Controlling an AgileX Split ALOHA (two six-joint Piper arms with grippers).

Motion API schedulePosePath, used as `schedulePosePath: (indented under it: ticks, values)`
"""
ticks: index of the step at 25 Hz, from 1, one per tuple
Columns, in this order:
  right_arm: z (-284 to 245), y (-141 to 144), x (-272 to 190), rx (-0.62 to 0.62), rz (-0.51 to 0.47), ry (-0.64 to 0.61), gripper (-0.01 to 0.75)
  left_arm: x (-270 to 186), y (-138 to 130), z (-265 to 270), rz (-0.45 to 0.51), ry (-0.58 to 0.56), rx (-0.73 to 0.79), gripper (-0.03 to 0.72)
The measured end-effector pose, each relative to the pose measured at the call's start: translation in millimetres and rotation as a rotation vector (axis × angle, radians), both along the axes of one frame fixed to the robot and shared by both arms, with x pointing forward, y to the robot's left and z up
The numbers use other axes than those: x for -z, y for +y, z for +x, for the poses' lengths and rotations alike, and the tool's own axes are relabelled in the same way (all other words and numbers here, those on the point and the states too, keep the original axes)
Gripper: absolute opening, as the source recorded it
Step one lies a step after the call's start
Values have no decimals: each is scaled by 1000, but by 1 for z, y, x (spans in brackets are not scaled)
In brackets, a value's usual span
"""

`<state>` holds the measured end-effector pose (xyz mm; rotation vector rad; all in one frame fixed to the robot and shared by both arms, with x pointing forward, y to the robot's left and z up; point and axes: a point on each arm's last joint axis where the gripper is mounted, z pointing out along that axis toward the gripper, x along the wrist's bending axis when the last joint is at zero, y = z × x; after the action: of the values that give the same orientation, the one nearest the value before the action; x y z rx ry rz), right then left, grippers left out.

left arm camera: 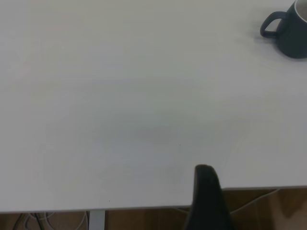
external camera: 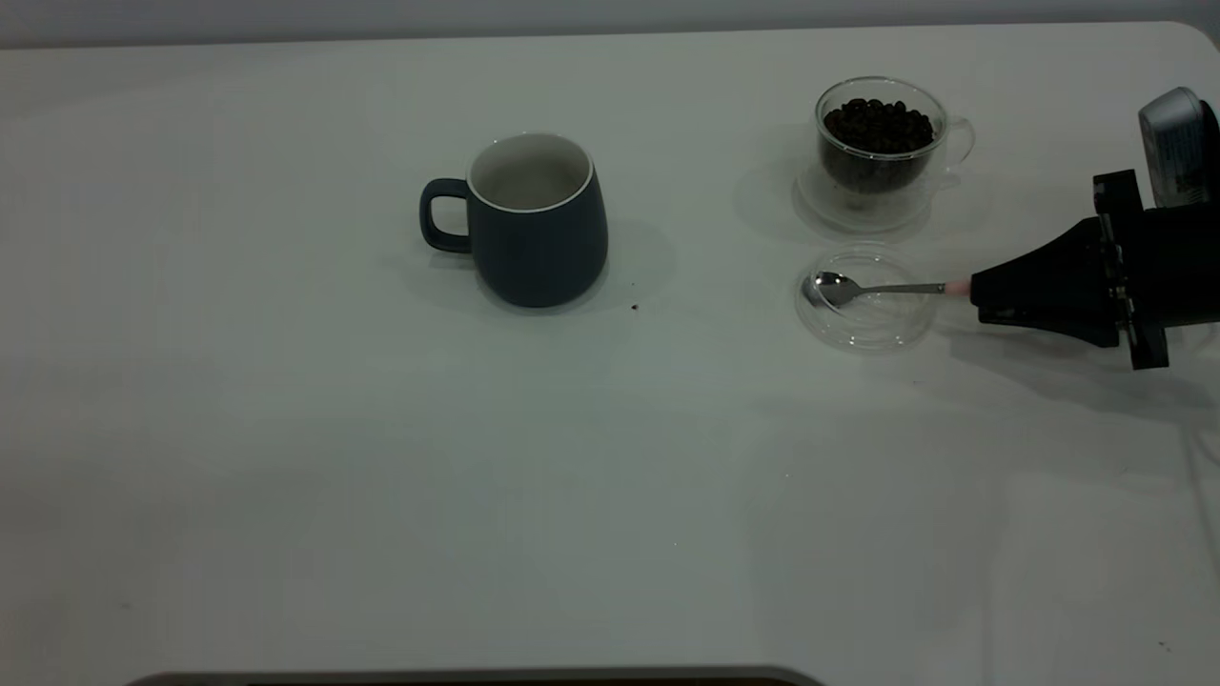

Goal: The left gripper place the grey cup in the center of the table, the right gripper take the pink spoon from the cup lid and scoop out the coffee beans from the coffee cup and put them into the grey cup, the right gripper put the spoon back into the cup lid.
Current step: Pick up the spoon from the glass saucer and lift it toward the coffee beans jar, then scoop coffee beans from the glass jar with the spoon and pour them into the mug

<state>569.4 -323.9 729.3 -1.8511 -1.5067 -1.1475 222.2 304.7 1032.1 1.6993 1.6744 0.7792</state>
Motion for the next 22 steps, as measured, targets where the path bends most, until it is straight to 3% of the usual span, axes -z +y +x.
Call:
schedulePosePath:
  ticks: [13, 22]
  values:
    - [16, -8, -75, -186, -151, -206, 100, 0, 0, 0, 0, 0, 0, 569]
    - [58, -22, -137, -71, -222, -392, 100, 0, 0, 0, 0, 0, 0, 569]
